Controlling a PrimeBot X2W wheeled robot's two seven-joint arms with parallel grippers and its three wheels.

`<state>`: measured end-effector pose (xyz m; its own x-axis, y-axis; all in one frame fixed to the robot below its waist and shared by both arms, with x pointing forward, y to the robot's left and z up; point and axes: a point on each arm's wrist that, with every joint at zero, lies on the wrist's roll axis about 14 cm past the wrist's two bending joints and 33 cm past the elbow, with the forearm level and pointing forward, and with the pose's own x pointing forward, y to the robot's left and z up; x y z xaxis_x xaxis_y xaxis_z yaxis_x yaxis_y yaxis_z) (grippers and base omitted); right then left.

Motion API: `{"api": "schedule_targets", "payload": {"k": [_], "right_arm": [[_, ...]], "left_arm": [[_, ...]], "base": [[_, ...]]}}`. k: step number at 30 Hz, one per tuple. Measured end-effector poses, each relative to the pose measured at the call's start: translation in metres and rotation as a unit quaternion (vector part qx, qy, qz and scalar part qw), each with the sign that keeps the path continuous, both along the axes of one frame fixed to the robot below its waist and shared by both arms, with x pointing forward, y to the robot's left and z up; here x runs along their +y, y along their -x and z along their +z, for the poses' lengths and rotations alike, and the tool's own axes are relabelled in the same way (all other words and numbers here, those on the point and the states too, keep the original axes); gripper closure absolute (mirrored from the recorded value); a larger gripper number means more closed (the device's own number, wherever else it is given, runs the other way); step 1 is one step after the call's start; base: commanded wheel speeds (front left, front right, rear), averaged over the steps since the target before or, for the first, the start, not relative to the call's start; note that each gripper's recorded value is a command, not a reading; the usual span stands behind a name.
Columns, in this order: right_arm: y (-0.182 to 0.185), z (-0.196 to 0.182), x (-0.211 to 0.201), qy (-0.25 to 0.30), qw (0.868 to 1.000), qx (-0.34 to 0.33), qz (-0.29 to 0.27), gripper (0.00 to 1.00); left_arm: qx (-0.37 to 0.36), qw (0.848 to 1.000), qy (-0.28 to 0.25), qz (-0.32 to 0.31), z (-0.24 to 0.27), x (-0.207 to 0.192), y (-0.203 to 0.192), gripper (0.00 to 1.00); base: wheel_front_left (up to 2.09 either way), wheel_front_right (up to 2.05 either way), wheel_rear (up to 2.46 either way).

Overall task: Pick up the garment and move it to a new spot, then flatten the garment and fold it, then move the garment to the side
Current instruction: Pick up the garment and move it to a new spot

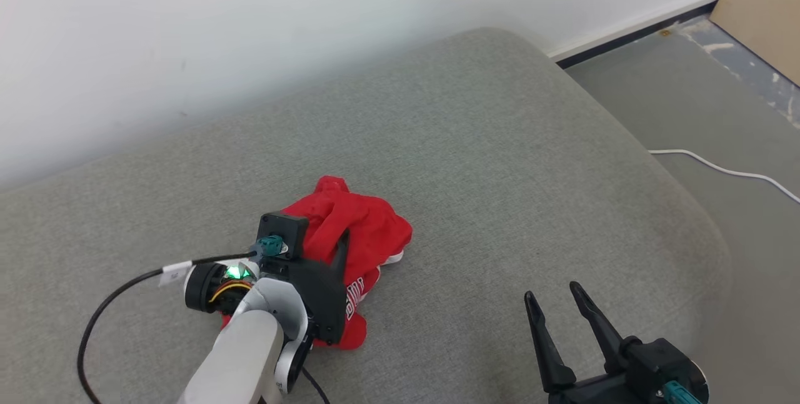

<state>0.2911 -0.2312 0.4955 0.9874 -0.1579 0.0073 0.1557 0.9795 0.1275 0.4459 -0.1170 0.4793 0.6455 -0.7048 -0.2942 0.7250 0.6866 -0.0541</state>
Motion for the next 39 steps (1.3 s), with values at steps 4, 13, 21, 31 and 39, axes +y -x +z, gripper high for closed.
{"api": "schedule_targets", "payload": {"k": [4,13,21,31,39], "right_arm": [[-0.001,0.001,0.000,0.000,1.000,-0.001,0.003,0.00],[-0.011,0.010,0.011,0.005,0.999,-0.022,0.030,0.00],[-0.017,0.011,0.027,0.010,0.997,-0.028,0.069,0.00],[-0.021,0.011,0.042,0.023,0.993,-0.039,0.109,0.00],[-0.013,-0.008,0.039,0.025,0.994,-0.011,0.109,0.00]], "left_arm": [[-0.024,0.997,0.055,0.040,0.017,0.015,-0.005,0.00],[-0.101,0.975,0.136,0.144,0.034,0.098,0.015,0.00],[-0.160,0.944,0.174,0.232,0.063,0.167,0.048,0.00],[-0.169,0.924,0.134,0.316,0.043,0.236,0.096,0.00],[-0.142,0.924,0.107,0.339,0.017,0.257,0.110,0.00]], "base": [[0.00,0.00,0.00],[0.00,0.00,0.00],[0.00,0.00,0.00],[0.00,0.00,0.00],[0.00,0.00,0.00]]}}
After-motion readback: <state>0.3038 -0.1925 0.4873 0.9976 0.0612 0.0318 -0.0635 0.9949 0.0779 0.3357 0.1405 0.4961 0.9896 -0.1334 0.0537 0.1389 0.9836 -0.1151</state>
